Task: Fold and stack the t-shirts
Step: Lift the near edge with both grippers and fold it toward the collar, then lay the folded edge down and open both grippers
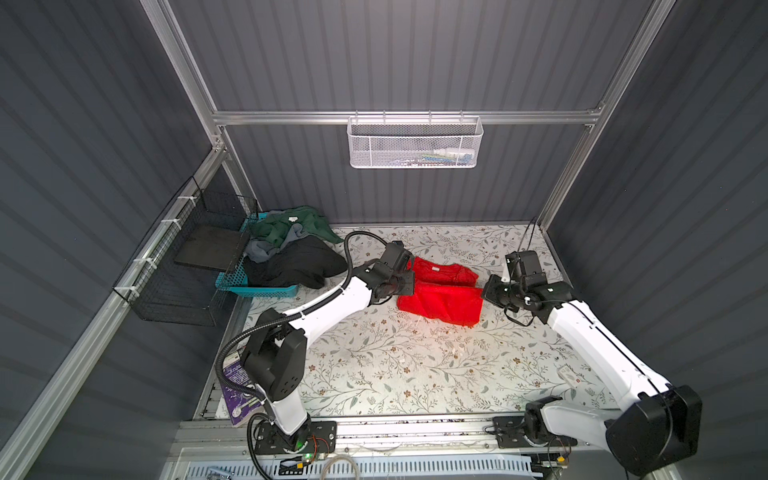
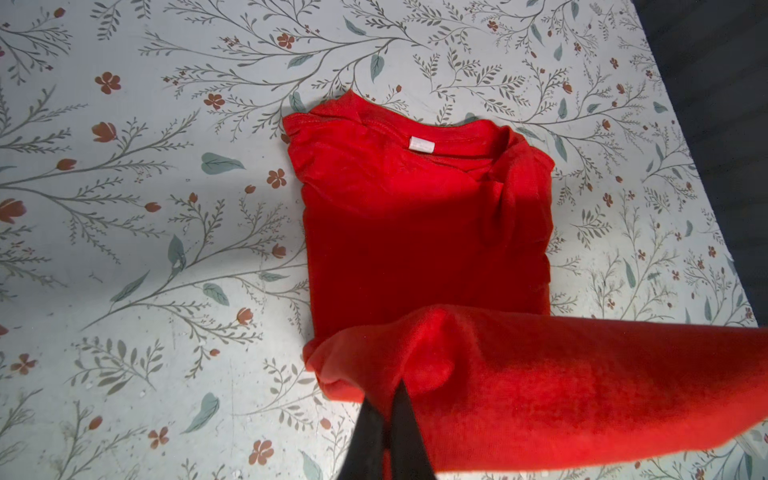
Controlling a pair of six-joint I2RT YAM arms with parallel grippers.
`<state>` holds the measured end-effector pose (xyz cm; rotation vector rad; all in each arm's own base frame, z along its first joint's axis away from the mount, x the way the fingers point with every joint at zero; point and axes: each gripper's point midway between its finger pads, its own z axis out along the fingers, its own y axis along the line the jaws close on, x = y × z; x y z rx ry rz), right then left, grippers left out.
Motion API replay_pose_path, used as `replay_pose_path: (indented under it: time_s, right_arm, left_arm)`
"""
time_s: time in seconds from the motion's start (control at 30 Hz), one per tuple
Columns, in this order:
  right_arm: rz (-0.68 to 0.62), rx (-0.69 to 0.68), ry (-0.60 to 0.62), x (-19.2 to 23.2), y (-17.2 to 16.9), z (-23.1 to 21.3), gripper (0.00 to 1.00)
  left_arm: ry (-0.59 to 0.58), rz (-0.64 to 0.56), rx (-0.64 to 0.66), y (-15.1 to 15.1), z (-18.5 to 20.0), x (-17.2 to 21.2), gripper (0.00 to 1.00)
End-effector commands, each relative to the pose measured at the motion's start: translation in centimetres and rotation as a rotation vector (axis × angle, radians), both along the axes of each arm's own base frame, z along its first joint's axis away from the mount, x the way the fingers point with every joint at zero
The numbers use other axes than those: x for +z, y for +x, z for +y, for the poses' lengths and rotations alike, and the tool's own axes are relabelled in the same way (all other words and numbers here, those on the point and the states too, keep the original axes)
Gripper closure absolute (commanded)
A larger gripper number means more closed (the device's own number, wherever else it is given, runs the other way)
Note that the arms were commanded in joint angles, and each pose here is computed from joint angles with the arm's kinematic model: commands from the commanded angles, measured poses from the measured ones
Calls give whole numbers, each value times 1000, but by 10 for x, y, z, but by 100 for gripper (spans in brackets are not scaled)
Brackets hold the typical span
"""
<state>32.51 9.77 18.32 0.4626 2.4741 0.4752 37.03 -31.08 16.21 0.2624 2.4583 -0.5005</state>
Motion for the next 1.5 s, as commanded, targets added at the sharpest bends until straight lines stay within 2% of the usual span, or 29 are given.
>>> replay_pose_path:
  time_s: [0.0,0.6,1.47]
  right_arm:
    - [-41,5,2,12,16,-1,100]
    - [1,-18,-23,-8,73,-11,100]
    - [93,-72,-60,-64,118,-23,100]
  left_arm:
    - [-16,-18,-40,13,-9,13,100]
    - [-3,-29,-15,69,-23,-2,100]
    - [19,4,25,106,-23,-45,100]
